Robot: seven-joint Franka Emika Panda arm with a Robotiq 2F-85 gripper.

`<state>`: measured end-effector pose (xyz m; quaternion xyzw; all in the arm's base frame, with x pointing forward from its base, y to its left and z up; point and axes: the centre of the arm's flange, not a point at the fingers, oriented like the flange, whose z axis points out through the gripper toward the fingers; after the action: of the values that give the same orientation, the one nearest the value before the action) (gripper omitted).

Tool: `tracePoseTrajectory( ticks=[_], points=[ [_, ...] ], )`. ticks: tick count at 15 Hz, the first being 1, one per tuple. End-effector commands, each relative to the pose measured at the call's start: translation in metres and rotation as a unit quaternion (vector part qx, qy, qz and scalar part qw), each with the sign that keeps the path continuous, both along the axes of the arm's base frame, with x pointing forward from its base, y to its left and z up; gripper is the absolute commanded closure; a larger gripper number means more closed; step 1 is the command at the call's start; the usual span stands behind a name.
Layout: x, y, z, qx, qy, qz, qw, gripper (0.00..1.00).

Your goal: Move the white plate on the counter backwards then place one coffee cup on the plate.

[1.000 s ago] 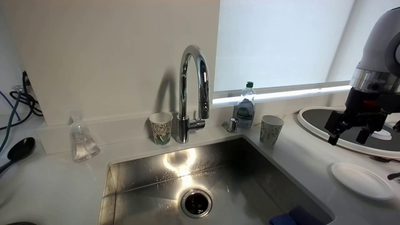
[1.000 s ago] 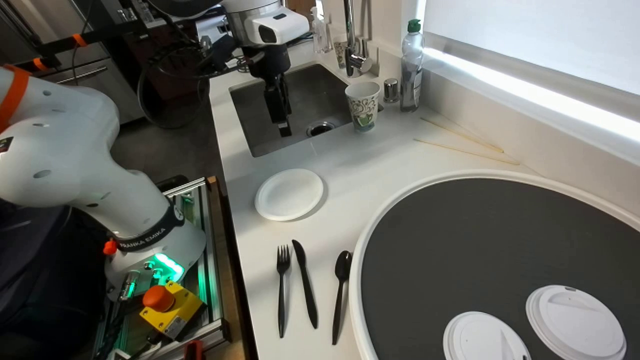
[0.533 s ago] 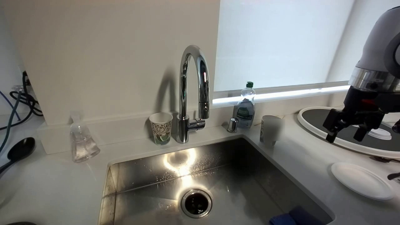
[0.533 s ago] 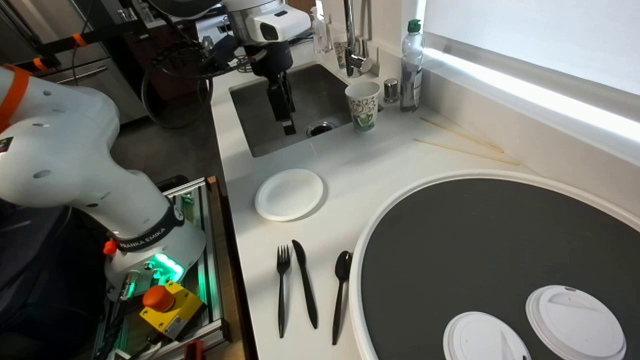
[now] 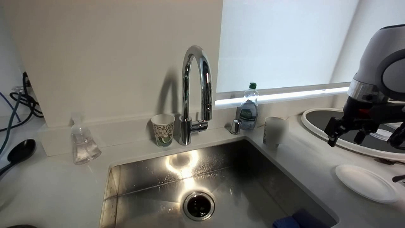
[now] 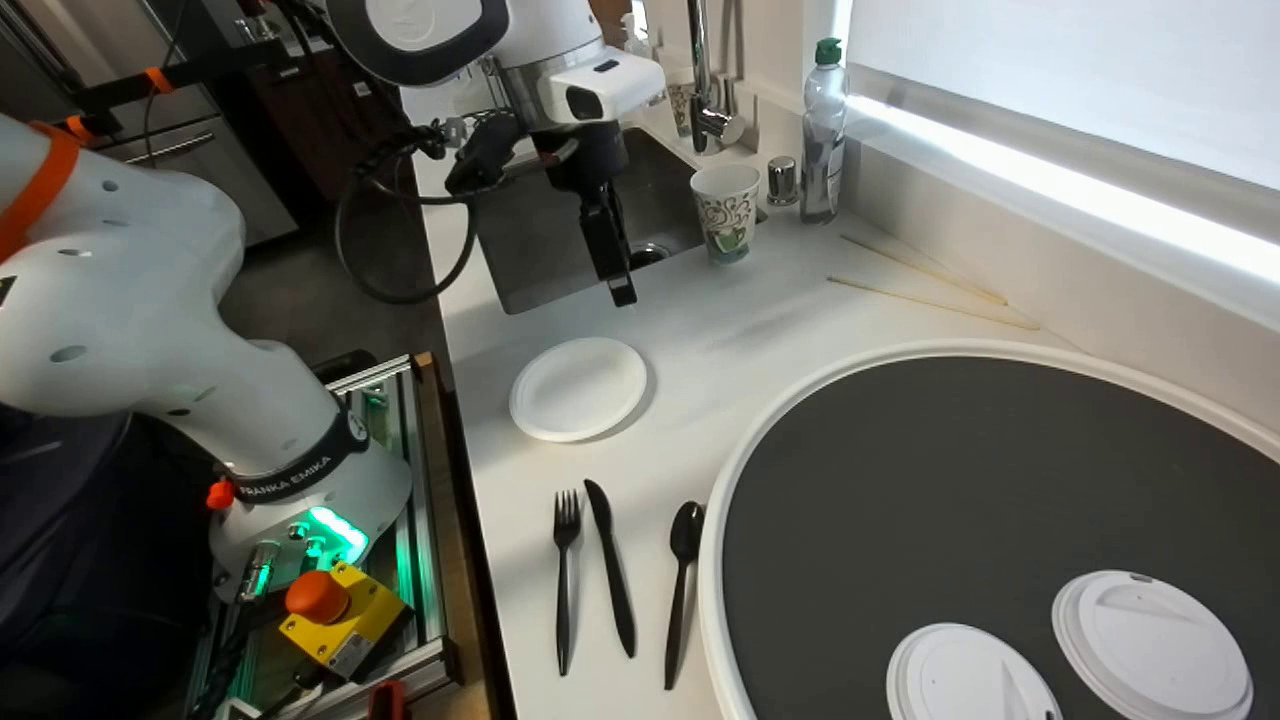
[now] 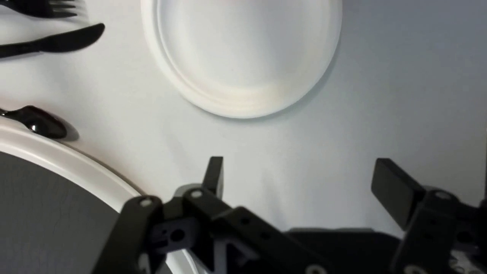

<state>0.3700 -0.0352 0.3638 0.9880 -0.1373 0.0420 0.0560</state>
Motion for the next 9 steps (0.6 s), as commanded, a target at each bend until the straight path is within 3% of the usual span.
tracePoseTrajectory(
  ticks=[1, 5, 6, 8, 9],
  points=[
    [-0.024, -0.021, -0.033, -0.007, 0.035, 0.009, 0.9993, 0.0],
    [-0.031, -0.034, -0.047, 0.002, 0.075, 0.029, 0.9967, 0.02],
    [-0.033, -0.036, -0.051, 0.002, 0.083, 0.034, 0.996, 0.27],
    [-0.036, -0.039, -0.058, 0.006, 0.1, 0.046, 0.9939, 0.3],
    [-0.038, -0.039, -0.061, 0.008, 0.109, 0.053, 0.9926, 0.4]
  ],
)
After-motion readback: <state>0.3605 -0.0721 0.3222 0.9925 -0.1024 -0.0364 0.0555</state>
